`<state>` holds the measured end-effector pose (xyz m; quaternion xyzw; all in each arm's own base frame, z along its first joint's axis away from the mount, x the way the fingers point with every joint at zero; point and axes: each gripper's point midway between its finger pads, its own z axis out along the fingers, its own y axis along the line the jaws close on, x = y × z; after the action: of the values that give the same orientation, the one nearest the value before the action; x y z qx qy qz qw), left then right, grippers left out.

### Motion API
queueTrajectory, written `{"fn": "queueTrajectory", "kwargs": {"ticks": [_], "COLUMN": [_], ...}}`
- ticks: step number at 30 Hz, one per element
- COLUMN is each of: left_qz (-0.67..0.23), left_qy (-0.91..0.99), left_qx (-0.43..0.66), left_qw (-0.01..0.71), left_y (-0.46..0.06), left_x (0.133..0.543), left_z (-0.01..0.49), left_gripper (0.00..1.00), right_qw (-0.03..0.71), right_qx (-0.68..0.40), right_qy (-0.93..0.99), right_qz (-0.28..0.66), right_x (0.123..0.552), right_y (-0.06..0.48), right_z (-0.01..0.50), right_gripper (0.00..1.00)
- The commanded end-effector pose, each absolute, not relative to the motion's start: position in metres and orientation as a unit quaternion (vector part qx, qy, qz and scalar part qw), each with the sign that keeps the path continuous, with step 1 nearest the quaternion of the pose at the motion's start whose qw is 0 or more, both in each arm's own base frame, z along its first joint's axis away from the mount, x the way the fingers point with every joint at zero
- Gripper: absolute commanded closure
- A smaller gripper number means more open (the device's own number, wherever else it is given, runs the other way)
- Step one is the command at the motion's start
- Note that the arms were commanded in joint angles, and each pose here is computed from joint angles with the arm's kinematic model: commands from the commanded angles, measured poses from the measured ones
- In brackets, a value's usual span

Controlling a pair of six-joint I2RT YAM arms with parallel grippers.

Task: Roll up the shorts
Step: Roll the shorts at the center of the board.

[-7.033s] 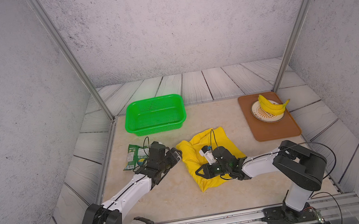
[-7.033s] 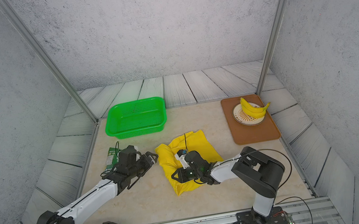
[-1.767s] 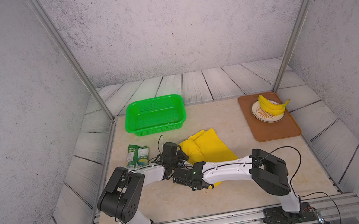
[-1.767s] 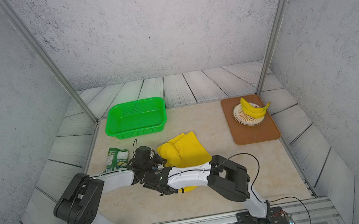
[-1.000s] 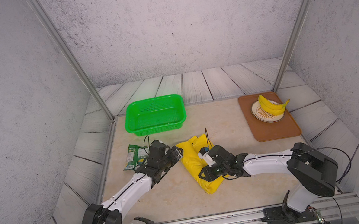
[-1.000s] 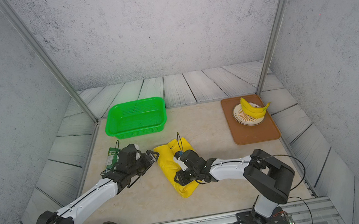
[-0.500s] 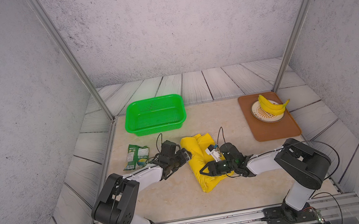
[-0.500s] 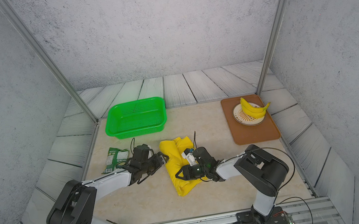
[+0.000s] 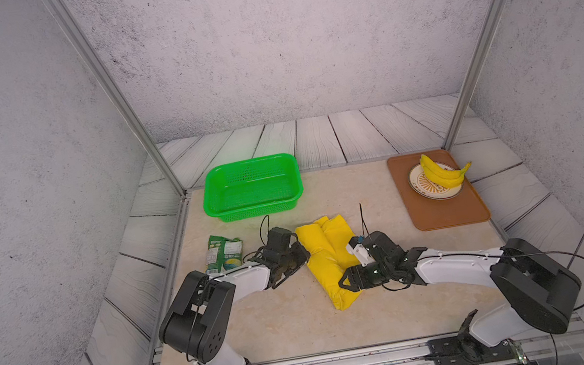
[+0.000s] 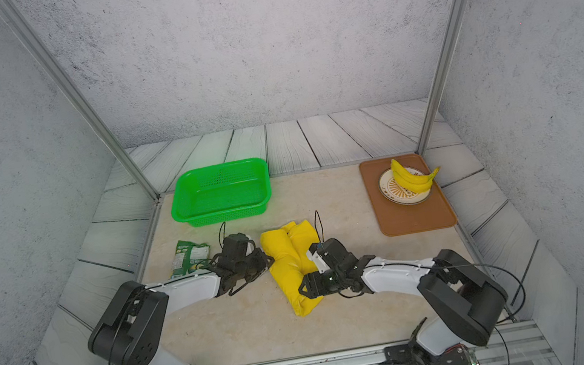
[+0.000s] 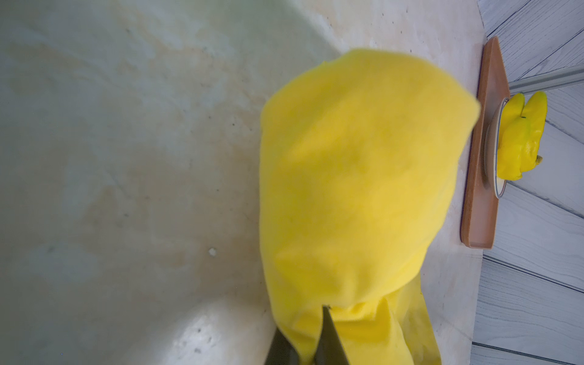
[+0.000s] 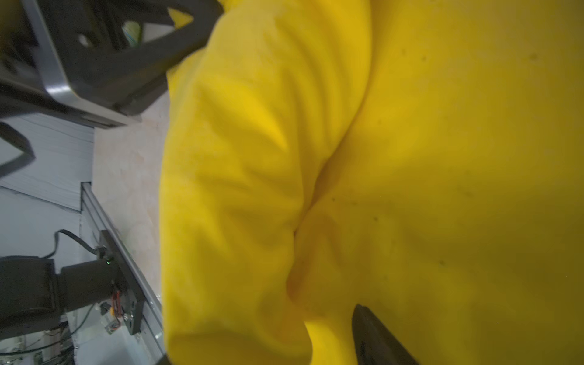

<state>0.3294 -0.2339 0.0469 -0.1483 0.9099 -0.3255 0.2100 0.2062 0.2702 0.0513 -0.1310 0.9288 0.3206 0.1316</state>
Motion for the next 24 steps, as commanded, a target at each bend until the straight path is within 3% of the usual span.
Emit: {"fn": "queueTrajectory", "kwargs": {"ticks": [1, 5, 12, 24], "left_qz": [-0.290, -0.292, -0.296, -0.304], "left_qy": [0.917, 0.917, 0.915, 0.913], "left_qx": [-0.169, -0.172, -0.181, -0.190], "left_qw": [0.214, 0.208, 0.207, 0.195], "left_y": [-0.219, -0.220, -0.220, -0.221], "left_x": [0.332, 0.329, 0.326, 0.321], "left_z": [0.036, 0.037, 0.041, 0.038], "left_gripper": [1.00, 1.00, 1.00, 1.00], "right_qw": [0.104, 0.164, 0.252, 0.273], "right_qx": [-0.153, -0.190, -0.296, -0.390], "right_qy": [0.964, 0.960, 0.921, 0.875], "right_qz": [0.192, 0.123, 0.017, -0.088], "right_x": [0.188, 0.199, 0.207, 0.209], "right_y": [0.221, 0.213, 0.261, 0.343], "right_z": [0.041, 0.081, 0.131, 0.096], "right_gripper": [0.29, 0.27, 0.14, 0.12]}}
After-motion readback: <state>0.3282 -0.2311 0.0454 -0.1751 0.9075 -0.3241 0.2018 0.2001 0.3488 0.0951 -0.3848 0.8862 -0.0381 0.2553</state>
